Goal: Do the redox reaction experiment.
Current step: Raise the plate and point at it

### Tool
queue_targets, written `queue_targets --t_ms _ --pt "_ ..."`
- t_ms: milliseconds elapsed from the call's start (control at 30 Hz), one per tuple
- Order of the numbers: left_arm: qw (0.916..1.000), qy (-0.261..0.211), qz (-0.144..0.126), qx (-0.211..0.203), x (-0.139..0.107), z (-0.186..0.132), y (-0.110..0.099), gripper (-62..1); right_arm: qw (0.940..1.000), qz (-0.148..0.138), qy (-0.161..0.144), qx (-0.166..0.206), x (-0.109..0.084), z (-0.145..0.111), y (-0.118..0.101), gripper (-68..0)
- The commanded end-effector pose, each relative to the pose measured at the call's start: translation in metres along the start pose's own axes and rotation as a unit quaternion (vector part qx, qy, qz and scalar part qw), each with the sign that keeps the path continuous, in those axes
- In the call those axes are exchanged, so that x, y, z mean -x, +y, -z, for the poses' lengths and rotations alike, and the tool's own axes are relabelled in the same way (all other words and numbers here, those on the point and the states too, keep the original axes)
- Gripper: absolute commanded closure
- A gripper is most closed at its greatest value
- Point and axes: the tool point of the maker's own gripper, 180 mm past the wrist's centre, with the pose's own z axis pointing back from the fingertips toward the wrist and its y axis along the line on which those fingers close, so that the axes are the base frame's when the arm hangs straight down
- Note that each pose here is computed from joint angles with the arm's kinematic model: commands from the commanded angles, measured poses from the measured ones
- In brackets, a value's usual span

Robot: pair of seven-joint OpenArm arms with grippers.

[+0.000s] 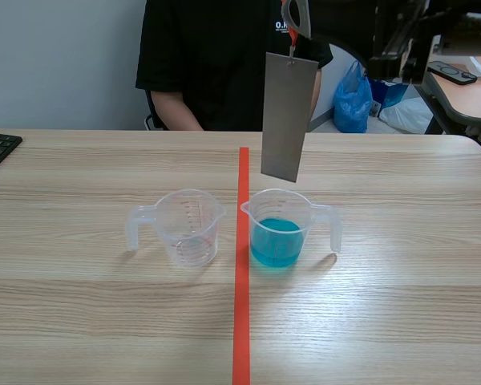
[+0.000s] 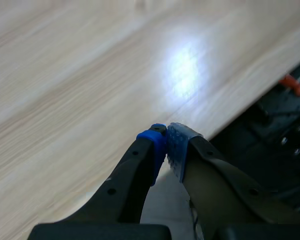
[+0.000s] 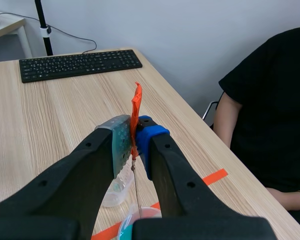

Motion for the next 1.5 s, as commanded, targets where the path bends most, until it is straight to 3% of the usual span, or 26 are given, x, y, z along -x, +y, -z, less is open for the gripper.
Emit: queue_targets --t_ms 0,100,300,467,733,867,1167,1467 --pt "0.9995 -0.028 -0.007 0.011 -0.018 0.011 0.017 -4.2 0.9999 -0.007 -0.013 0.003 -0.01 -0.003 -0.004 -1.5" --pt "0.9956 -0.06 -0.049 0.051 -0.045 0.025 0.038 -4.2 0.9999 -0.007 -0.013 0.003 -0.01 -0.003 -0.004 -1.5" --pt "0.9891 -0.146 0.005 0.02 -0.103 0.05 0.088 -4.2 0.9999 -0.006 -0.013 0.002 -0.01 -0.003 -0.004 -1.5" --pt "0.9875 -0.153 0.031 0.02 -0.117 0.074 0.098 -4.2 0.9999 -0.006 -0.01 0.002 -0.009 -0.003 -0.004 -1.5" --pt "0.9816 -0.172 0.037 0.075 -0.133 0.124 0.079 -4.2 0.9999 -0.006 -0.01 0.002 -0.009 -0.003 -0.004 -1.5" --pt "0.9789 -0.181 0.026 0.09 -0.144 0.152 0.07 -4.2 0.9999 -0.006 -0.008 0.002 -0.008 -0.003 -0.004 -1.5" --pt "0.9734 -0.161 0.033 0.16 -0.157 0.218 0.025 -4.2 0.9999 -0.006 -0.009 0.002 -0.008 -0.003 -0.004 -1.5" --pt "0.9668 -0.171 0.02 0.188 -0.19 0.257 0.003 -4.2 0.9999 -0.006 -0.01 0.002 -0.009 -0.003 -0.004 -1.5"
